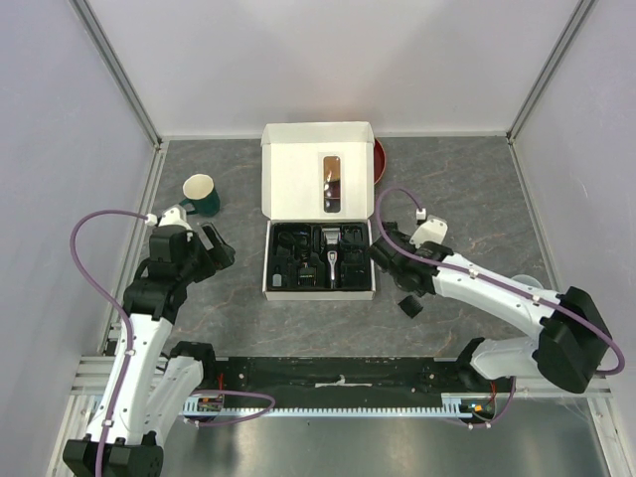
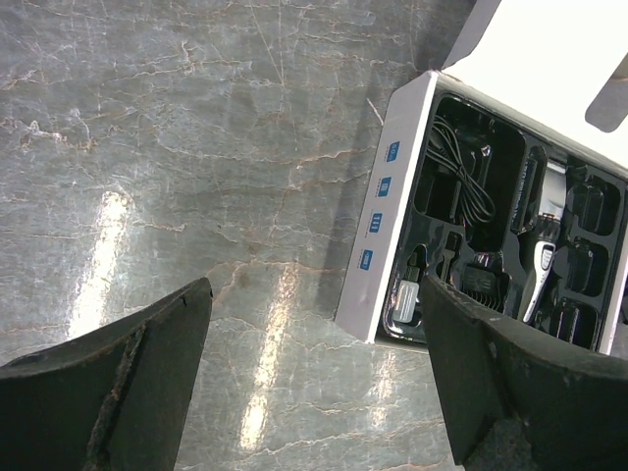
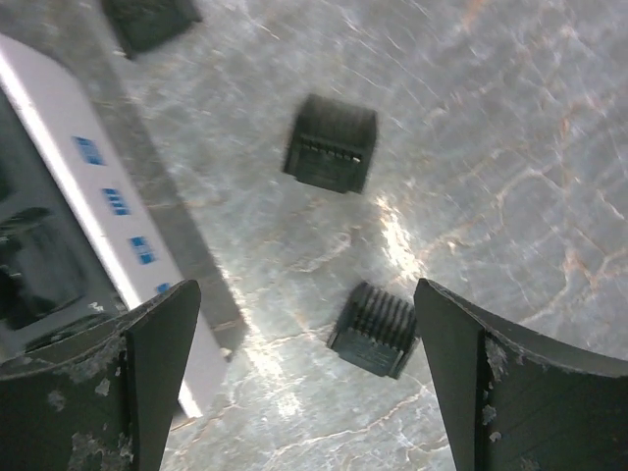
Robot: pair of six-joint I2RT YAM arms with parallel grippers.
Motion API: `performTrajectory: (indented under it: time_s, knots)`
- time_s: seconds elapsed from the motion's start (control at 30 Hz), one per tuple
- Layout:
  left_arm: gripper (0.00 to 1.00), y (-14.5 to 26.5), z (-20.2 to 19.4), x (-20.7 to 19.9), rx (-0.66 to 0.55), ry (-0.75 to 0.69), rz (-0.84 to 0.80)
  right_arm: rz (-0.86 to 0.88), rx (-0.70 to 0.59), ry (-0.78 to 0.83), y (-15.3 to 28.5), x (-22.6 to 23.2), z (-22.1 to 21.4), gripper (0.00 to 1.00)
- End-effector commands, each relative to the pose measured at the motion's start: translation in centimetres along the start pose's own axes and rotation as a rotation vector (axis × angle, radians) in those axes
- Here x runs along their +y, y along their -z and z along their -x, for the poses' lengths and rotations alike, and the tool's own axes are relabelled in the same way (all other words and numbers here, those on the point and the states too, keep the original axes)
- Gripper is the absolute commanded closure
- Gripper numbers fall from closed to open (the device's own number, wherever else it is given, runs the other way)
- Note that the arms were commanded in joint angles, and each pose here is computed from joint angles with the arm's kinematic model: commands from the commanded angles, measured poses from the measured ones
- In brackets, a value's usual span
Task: Sort the hair-cutting tools
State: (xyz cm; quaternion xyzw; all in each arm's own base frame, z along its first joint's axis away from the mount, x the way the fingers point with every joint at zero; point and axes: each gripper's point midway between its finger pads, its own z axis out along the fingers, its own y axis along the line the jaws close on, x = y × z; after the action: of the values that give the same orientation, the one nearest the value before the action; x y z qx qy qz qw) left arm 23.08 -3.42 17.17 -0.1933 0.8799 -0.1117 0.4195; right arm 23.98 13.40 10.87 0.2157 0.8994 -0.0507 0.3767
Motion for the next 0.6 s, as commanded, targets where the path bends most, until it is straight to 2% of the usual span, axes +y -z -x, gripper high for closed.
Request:
performTrajectory:
  time_s: [0.0,0.13,0.3,0.57]
  knots:
    - [0.07,0.5,1.3,-0.4,-0.054,-0.026,-0.021,-0.137,0.051,-0.119,-0.9,-3.0,-2.2,0.02]
    - [0.07,0.7,1.5,-0.3,-0.068,-0.029,-0.018,-0.153,0.119,-0.213,-0.9,-4.0,-4.3,0.02]
    - [0.07,0.8,1.5,-0.3,-0.074,-0.028,-0.018,-0.152,0.137,-0.295,-1.1,-4.4,-5.0,0.05]
    - [0.07,0.6,1.4,-0.2,-0.065,-0.028,-0.015,-0.13,0.184,-0.397,-1.7,-4.4,-6.7,0.17]
